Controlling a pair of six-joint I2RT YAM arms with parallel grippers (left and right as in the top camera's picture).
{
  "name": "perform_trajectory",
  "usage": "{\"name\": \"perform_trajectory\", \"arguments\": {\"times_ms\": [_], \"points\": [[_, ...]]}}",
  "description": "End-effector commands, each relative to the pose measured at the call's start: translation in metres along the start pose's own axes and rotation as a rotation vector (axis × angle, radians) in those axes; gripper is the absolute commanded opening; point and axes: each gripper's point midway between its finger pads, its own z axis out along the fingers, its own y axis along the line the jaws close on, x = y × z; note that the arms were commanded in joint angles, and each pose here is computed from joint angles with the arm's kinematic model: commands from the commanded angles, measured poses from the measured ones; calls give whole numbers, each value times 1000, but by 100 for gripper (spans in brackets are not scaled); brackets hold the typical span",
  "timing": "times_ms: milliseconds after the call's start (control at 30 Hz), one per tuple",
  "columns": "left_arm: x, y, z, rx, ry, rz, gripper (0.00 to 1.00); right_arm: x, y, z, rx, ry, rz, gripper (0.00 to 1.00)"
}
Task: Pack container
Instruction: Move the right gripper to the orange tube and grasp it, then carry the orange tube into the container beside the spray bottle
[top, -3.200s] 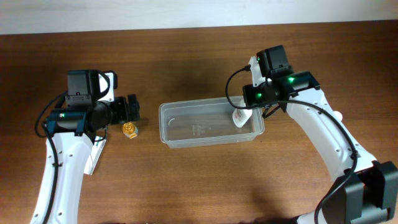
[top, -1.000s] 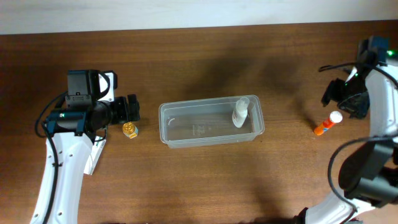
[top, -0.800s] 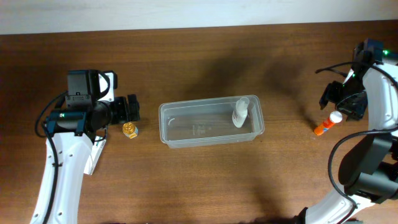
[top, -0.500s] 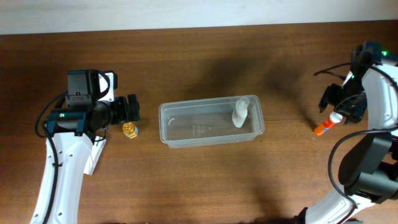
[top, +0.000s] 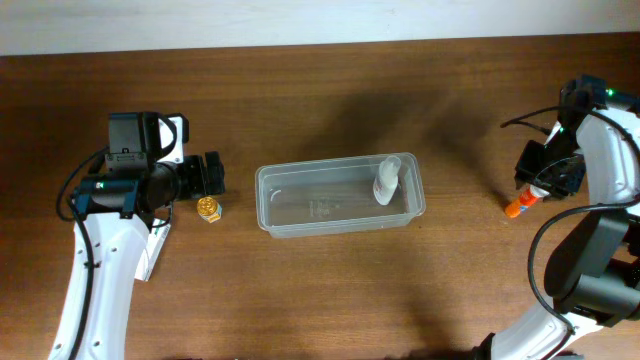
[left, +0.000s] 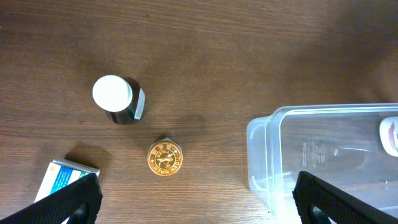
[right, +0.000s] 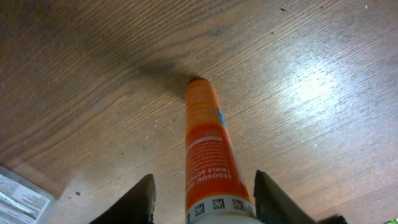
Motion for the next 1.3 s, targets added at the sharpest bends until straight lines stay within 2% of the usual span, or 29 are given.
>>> {"name": "perform_trajectory", "arguments": {"times_ms": [0, 567, 667, 900, 1100, 1267], "points": [[-7, -4, -4, 15, -19, 0, 99, 1, -2, 3, 3, 9, 11, 37], [-7, -4, -4, 15, -20, 0, 99, -2, -1, 0, -1, -3, 10, 18], [-7, -4, -4, 15, -20, 0, 99, -3, 4, -11, -10, -29, -8, 18], [-7, -4, -4, 15, -20, 0, 99, 14, 52, -73, -123, -171, -246, 17], [-7, -4, -4, 15, -20, 0, 99, 59, 100, -131, -213, -335, -513, 17], [-7, -4, -4, 15, -20, 0, 99, 93, 130, -151, -248, -385, -644, 18]]}}
